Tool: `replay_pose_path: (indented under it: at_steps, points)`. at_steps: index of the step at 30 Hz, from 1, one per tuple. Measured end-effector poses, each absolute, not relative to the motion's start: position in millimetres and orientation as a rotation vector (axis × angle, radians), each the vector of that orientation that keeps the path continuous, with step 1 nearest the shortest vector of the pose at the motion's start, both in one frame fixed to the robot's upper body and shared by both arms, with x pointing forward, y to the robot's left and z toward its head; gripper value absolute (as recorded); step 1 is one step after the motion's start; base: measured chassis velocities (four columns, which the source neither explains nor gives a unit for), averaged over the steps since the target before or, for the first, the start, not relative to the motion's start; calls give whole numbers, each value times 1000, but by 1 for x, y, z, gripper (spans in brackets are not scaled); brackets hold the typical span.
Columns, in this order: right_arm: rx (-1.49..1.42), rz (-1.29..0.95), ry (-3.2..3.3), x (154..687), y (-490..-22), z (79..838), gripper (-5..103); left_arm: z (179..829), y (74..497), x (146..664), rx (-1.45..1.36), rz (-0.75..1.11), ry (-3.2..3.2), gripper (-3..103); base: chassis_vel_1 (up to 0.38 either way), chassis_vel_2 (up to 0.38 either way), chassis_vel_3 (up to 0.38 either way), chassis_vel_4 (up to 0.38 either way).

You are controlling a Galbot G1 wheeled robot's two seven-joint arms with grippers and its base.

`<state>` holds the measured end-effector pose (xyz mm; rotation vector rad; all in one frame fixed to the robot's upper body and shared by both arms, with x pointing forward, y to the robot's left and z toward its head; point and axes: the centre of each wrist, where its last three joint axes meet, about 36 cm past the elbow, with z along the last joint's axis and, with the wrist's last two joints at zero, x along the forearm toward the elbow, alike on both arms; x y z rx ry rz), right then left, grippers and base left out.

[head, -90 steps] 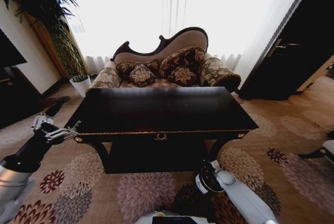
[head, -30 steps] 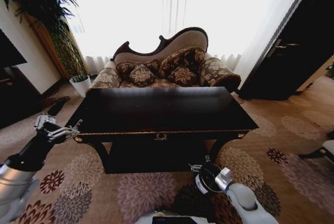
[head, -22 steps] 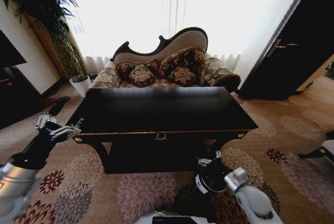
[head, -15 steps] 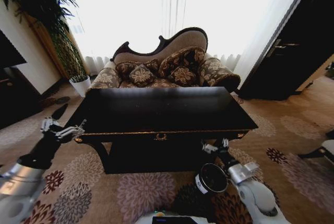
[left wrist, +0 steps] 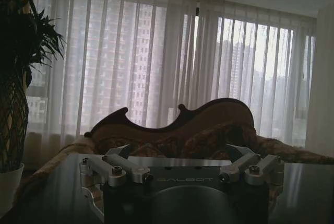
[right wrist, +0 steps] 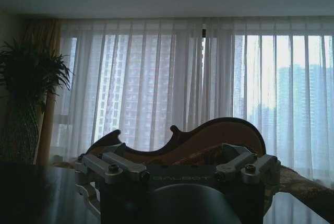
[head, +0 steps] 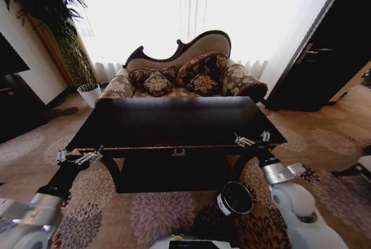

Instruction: Move to the front of the table and place the trash on the table into the trash bin.

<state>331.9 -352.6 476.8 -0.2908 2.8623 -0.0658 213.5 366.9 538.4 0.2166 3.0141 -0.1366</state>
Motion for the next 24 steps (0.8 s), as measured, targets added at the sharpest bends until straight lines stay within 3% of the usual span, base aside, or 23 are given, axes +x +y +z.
replay_pose_path:
  at_steps: [11, 16, 24]
  points:
    - [-253, -30, 2862, 326, -357, 471, 100, 548, 374, 216, 345, -81, 2985, 100, 0, 0, 0, 0]
    - [-238, -22, 2861, 323, -361, 473, 100, 560, 404, 229, 336, -14, 2960, 100, 34, -40, -33, 33]
    - [-231, -24, 2860, 316, -364, 478, 100, 568, 415, 238, 343, -11, 2922, 100, 201, -181, -198, 187]
